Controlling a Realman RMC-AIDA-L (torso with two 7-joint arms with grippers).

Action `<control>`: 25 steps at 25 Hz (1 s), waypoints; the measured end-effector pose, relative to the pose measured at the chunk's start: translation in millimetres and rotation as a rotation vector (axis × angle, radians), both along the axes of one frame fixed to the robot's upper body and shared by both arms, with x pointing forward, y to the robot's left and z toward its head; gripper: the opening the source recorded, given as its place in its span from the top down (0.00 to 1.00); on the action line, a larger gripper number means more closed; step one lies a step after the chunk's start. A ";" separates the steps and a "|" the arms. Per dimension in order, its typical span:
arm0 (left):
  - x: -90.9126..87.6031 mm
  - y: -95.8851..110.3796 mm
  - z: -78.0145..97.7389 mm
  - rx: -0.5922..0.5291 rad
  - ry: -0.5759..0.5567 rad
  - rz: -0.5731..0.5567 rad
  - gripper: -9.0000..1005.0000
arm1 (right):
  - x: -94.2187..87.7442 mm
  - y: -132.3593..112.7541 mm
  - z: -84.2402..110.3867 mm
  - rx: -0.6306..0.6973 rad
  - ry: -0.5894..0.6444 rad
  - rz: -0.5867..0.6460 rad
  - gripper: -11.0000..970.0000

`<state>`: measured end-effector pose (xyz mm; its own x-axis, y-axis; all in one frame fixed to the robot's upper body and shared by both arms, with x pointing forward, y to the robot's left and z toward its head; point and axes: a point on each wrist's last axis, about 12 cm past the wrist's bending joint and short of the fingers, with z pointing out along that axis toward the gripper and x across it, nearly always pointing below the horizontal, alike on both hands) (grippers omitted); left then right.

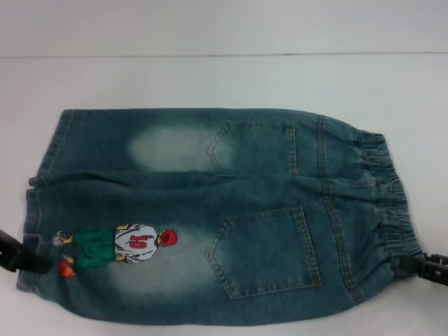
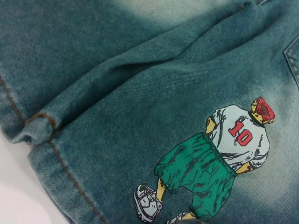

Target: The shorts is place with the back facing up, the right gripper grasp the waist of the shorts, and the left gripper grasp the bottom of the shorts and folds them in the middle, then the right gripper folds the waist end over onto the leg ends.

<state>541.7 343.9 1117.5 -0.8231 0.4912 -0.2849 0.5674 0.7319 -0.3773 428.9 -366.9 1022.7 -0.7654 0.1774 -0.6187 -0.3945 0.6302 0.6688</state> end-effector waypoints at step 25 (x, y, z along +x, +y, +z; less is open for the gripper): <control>2.2 -1.7 1.6 -0.001 -0.005 -0.004 0.95 | 2.3 -4.3 1.7 -0.010 0.032 0.001 0.88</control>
